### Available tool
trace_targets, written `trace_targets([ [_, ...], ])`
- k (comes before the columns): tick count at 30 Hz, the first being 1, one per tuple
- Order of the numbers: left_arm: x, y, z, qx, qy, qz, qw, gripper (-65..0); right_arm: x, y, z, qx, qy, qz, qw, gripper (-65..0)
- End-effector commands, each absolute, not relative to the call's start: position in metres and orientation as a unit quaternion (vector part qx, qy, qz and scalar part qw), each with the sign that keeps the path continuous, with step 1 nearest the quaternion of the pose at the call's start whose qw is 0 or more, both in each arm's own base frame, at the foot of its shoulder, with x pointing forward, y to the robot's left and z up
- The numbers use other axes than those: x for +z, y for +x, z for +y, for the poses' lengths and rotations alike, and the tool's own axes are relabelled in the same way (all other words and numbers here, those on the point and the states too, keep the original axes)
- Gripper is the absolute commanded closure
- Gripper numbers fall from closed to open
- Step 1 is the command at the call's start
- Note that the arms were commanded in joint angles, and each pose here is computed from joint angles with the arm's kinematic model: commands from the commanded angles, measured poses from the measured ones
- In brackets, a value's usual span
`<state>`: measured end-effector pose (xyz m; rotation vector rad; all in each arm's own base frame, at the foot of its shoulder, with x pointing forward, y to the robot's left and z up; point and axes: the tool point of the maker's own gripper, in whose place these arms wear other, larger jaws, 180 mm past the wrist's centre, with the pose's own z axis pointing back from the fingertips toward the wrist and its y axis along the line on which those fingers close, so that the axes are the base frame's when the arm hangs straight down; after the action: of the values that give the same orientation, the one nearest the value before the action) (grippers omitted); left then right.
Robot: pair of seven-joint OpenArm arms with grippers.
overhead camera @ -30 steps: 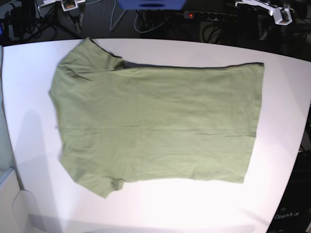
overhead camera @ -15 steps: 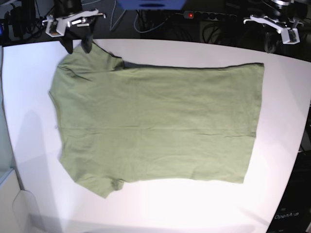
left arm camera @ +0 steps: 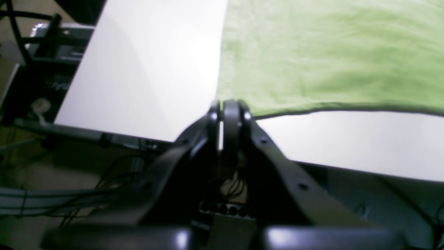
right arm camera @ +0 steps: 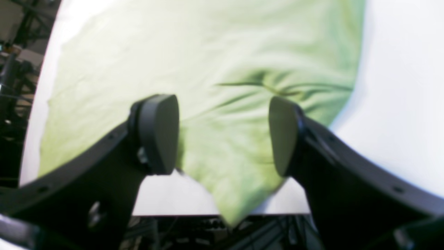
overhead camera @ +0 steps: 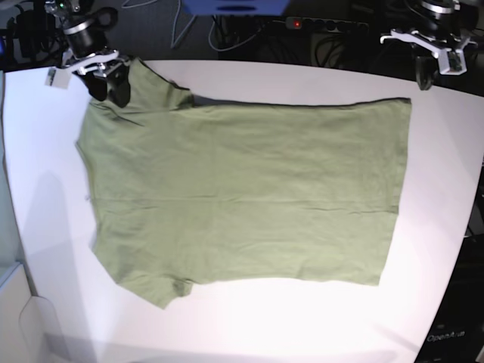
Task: Fold the T-shirt properly
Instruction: 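Lower the right gripper onto the shirt's shoulder corner and grasp it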
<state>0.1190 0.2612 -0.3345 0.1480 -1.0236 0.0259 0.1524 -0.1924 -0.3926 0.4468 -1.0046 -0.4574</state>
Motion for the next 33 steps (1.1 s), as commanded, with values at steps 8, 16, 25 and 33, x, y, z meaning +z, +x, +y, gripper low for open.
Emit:
trace_targets([
  [8,-0.337,0.128,0.258,0.002,0.103,-0.481,0.871,-0.6,-0.399,0.146,-0.205,-0.242,0.206,-0.472,0.822,-40.0],
  [16,-0.35,0.135,0.26,-0.002,0.119,-0.444,0.888,-0.6,-0.405,0.14,-0.207,-0.246,0.201,-0.463,0.827,-40.0],
  [25,-0.35,0.136,0.26,-0.002,0.118,-0.444,0.888,-0.6,-0.421,0.122,-0.212,-0.257,0.189,-0.44,0.839,-40.0],
  [33,-0.352,0.134,0.26,-0.001,0.118,-0.441,0.89,-0.6,-0.429,0.116,-0.208,-0.258,0.19,-0.426,0.846,-40.0],
])
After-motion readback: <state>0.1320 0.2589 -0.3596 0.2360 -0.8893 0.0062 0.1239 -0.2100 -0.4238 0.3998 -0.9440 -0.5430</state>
